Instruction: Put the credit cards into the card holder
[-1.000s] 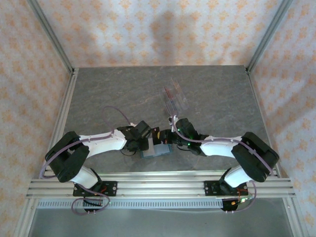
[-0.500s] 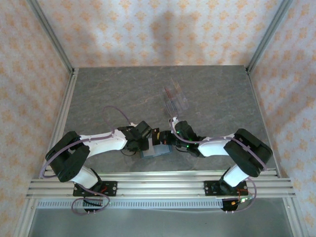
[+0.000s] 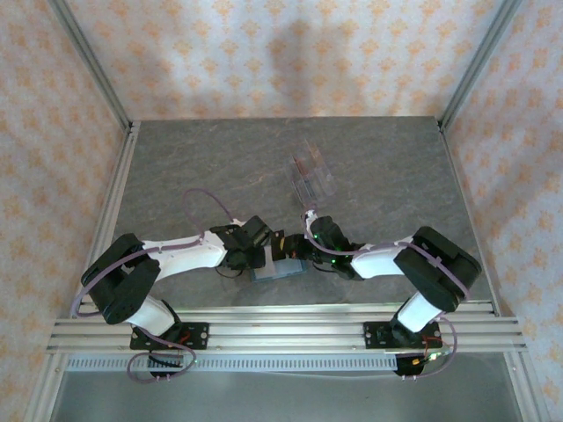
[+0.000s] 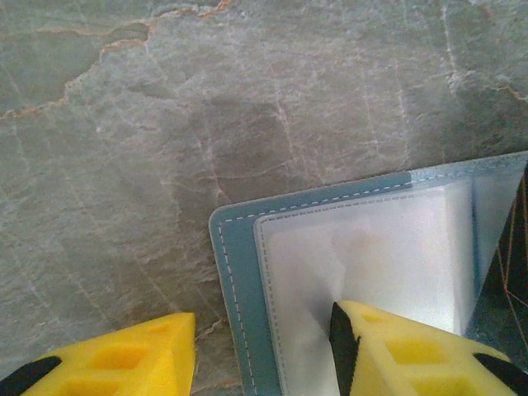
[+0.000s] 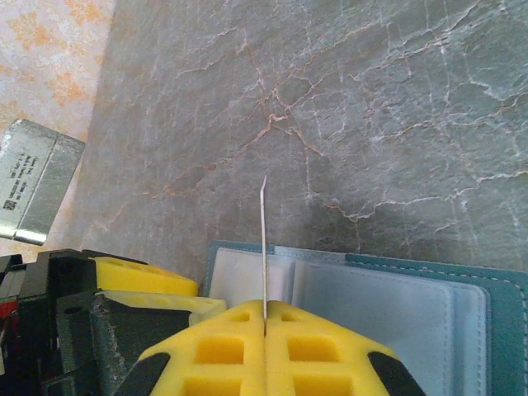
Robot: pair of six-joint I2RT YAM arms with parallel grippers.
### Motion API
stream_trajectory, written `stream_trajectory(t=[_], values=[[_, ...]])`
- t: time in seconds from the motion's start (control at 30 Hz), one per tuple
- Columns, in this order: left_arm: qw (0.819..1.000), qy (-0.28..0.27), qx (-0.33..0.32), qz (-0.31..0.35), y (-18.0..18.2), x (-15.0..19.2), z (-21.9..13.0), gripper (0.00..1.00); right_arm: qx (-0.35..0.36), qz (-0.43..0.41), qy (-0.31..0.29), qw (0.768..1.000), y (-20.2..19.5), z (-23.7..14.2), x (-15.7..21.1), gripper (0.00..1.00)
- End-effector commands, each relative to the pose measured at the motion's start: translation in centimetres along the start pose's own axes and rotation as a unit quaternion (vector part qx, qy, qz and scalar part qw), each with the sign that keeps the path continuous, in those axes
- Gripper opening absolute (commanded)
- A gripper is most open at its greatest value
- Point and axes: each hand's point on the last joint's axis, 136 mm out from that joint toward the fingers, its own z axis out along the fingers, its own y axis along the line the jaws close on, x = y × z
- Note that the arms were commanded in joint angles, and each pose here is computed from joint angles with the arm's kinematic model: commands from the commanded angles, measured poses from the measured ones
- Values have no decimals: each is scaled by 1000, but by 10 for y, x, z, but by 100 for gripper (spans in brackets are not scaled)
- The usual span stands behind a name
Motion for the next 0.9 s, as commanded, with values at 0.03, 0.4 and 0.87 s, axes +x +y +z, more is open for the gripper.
stream_trajectory(t=[0.03,0.4,0.87], values=[[999,33,-14,5,6,21,15,47,-19,-6,-6,1000,14,4,-5,0],[999,32,-13,4,5,22,14,47,-24,-4,2,1000,19,10,-2,0],[999,33,-12,6,3,22,15,47,-21,13,20,999,15,12,20,0]])
